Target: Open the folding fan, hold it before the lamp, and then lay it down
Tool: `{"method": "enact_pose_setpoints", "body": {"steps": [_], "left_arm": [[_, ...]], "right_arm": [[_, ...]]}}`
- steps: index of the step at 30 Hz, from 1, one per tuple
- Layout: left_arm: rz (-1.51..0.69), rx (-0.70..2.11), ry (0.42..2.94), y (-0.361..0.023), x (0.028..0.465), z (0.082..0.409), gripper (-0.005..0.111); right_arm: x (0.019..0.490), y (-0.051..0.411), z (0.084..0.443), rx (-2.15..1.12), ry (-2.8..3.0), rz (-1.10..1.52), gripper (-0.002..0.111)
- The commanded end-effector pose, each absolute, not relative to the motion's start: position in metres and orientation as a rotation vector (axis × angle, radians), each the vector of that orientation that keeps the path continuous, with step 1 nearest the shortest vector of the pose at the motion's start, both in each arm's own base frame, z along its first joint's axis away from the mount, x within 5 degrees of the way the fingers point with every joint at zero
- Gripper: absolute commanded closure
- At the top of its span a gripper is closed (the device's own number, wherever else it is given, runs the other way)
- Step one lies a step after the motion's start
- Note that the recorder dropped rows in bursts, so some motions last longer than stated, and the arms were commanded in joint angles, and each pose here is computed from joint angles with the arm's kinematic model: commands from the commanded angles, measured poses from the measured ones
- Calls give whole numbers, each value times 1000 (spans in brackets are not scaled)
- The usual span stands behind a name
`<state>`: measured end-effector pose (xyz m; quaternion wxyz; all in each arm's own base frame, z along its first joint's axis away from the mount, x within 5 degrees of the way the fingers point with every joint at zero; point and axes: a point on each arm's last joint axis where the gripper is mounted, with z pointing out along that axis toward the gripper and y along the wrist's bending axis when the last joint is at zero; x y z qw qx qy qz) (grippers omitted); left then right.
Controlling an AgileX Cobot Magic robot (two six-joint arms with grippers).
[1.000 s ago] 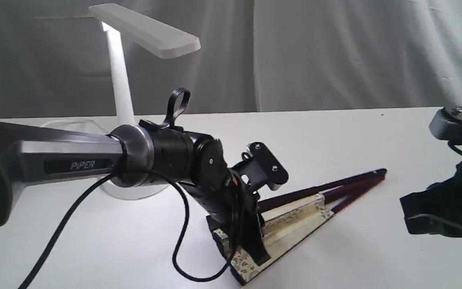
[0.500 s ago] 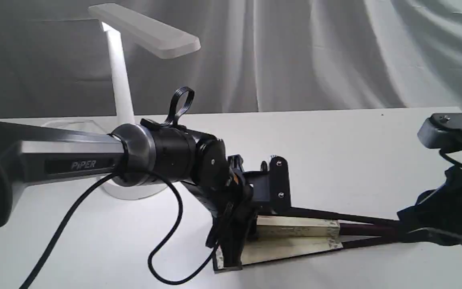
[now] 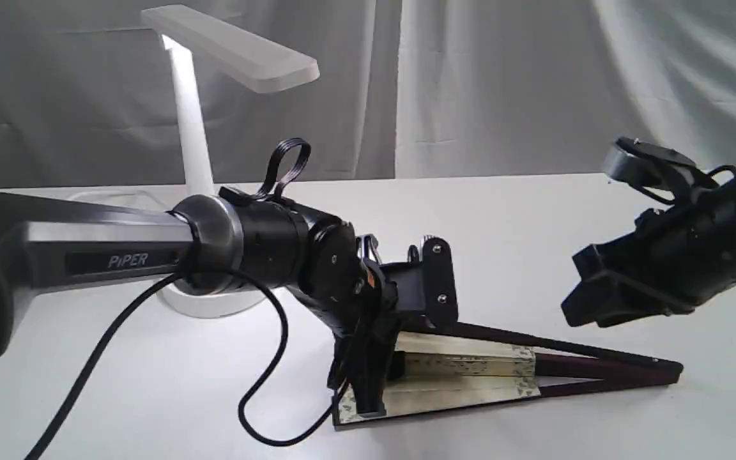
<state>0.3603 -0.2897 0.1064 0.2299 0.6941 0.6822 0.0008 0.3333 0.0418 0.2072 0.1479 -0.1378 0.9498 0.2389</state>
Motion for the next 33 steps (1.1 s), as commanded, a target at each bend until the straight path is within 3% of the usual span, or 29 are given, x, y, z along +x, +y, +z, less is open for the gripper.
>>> {"method": "enact_pose_setpoints", "body": {"steps": [1, 11, 17, 25, 33], "left_arm": [[-67, 1700, 2055, -288, 358, 121, 48], [-288, 1264, 2456, -285, 343, 151, 48], [-486, 971, 2634, -291, 337, 151, 48], [-535, 922, 2661, -294, 336, 144, 48], [-491, 973, 2735, -291, 334, 121, 48]], "right_arm": [[350, 45, 204, -399, 2771, 769, 72], [389, 41, 168, -544, 2785, 690, 72], [405, 41, 131, -582, 2772, 692, 72], [398, 49, 99, -633, 2825, 912, 72], [396, 55, 99, -619, 2800, 1037, 72]]}}
